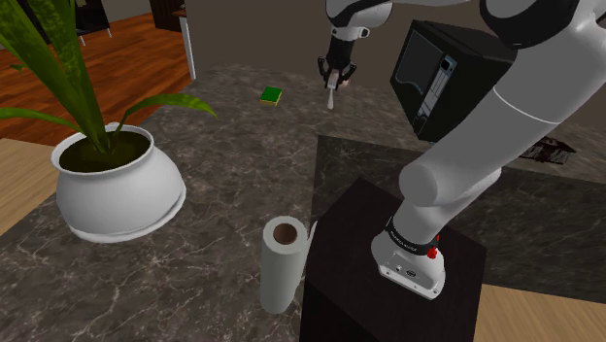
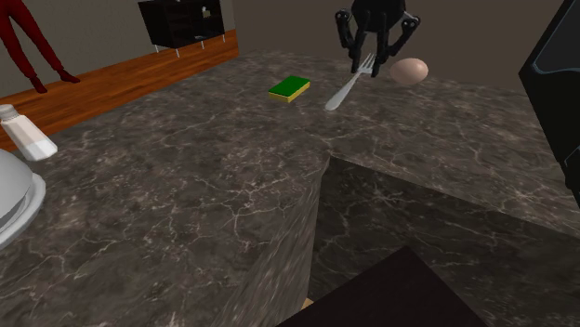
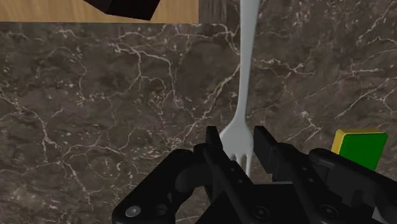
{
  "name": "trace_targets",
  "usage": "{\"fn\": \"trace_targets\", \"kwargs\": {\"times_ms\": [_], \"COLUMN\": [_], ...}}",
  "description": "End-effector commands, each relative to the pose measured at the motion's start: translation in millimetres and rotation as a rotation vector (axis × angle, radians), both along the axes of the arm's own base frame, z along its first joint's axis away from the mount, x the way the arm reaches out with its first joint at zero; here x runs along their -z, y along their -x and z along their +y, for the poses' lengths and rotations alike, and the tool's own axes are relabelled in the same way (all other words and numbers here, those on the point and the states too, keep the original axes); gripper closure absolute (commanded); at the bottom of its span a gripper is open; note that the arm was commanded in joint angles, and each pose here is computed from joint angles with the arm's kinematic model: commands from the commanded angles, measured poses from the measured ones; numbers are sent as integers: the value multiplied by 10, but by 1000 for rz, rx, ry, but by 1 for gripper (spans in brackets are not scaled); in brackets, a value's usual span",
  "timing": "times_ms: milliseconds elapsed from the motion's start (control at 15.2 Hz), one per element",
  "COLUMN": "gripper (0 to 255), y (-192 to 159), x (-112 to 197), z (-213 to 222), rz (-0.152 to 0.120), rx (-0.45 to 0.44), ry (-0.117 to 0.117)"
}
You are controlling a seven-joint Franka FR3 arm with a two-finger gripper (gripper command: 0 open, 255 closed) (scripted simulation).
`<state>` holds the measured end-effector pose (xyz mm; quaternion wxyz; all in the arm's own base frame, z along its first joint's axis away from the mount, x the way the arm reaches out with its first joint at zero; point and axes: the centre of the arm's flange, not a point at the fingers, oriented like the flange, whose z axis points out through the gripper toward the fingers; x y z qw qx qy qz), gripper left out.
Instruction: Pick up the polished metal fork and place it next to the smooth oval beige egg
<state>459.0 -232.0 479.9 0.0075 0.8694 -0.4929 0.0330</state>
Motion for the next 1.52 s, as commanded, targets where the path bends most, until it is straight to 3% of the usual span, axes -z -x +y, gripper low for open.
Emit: {"fn": "trace_targets", "kwargs": {"times_ms": [0,1254,1452], "gripper": [255,255,255], "y": [33,331,331], "x": [17,10,169], "z": [-288,-2830,-2830], "rz": [0,0,0], "rx": [-1,-1,-1], "ry": [1,1,1]}}
